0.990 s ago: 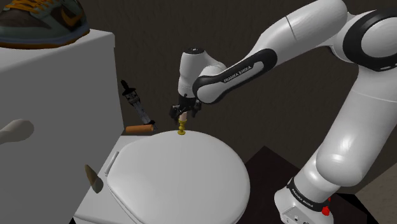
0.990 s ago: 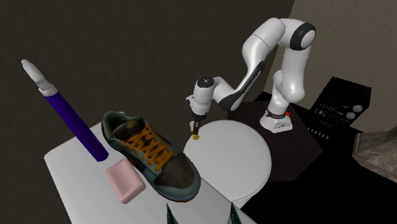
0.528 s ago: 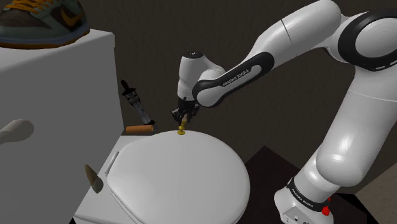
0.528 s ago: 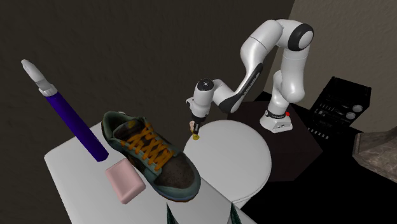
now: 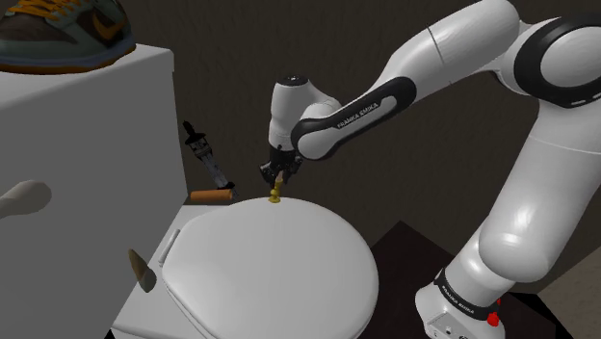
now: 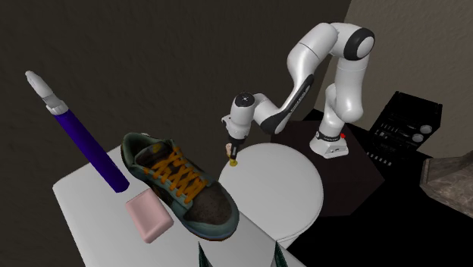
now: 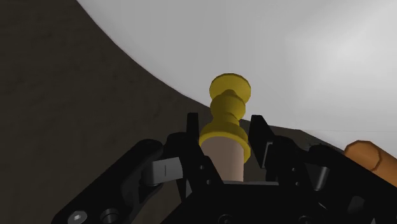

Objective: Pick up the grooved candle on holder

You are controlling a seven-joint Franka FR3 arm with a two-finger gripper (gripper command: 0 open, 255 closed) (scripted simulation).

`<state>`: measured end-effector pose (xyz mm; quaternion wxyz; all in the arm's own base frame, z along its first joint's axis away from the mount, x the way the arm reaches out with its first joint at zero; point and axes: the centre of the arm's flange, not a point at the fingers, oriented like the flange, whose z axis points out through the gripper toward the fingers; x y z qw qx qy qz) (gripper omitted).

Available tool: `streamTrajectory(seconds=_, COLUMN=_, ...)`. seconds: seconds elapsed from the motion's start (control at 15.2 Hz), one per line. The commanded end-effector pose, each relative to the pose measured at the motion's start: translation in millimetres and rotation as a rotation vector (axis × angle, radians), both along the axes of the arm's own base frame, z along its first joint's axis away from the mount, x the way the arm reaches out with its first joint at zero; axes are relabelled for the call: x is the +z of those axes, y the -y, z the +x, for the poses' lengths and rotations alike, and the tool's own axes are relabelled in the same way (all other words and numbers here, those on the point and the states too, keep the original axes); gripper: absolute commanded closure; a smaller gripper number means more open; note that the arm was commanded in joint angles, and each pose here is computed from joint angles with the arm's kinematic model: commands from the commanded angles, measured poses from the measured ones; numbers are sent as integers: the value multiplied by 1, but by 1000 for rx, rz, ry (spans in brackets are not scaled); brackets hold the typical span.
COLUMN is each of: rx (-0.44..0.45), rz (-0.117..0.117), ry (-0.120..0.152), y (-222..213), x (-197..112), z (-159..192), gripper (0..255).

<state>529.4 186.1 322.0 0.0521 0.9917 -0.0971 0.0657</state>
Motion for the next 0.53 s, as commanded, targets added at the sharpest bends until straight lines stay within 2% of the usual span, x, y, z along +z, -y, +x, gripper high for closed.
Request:
streamTrajectory(seconds=0.0, rx=0, rz=0, ry=-1, y=0, x=9, z=0, gripper=255)
streamTrajectory(seconds=0.46, rx=0, rz=0, ry=-1, y=0, x=46, z=0, gripper=255)
